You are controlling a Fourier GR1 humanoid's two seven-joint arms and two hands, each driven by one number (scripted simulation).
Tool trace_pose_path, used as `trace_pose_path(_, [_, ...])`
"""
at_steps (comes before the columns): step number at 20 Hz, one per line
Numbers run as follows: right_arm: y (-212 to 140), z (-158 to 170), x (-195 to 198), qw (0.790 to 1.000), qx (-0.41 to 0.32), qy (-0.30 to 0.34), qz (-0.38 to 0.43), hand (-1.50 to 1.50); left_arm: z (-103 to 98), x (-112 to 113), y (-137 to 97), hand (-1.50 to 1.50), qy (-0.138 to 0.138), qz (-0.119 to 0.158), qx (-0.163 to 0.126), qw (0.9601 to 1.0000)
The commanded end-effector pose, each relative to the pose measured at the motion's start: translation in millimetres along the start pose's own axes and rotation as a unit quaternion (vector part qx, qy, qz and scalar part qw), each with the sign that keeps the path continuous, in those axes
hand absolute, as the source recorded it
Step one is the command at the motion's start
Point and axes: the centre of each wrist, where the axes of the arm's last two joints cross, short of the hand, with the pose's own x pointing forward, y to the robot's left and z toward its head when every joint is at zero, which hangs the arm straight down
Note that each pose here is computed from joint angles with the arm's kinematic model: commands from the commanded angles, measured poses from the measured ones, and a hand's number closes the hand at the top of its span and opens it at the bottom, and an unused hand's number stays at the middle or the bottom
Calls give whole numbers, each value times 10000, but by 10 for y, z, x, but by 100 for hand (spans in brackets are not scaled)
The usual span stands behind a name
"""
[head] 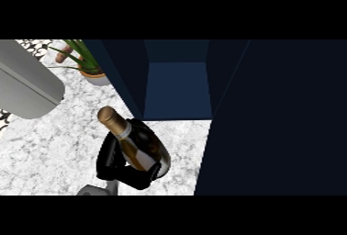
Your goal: Pick up the wine, place it into the cabinet and close the cabinet
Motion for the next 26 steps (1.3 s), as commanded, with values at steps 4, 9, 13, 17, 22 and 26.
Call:
trace_pose_path(4, [-150,300,510,9991,51,-260,-320,-150,-264,2,-2,150,63,-438,241,9987])
trace_pose_path(9, [-189,228,491,9987,53,-365,-361,-150,-493,-36,-56,150,-40,-634,128,9979])
trace_pose_path(13, [-64,214,335,9986,-86,-289,-444,-150,-665,-53,-135,150,68,-635,68,9979])
trace_pose_path(17, [-187,248,486,9984,43,-341,-448,-150,-716,-173,-137,150,208,-696,23,9974])
trace_pose_path(22, [-86,222,353,9985,25,-313,-457,-150,-1030,-216,-114,150,212,-678,81,9974])
trace_pose_path(26, [-94,154,330,9980,14,-377,-507,-150,-1155,-268,-280,150,232,-667,84,9975])
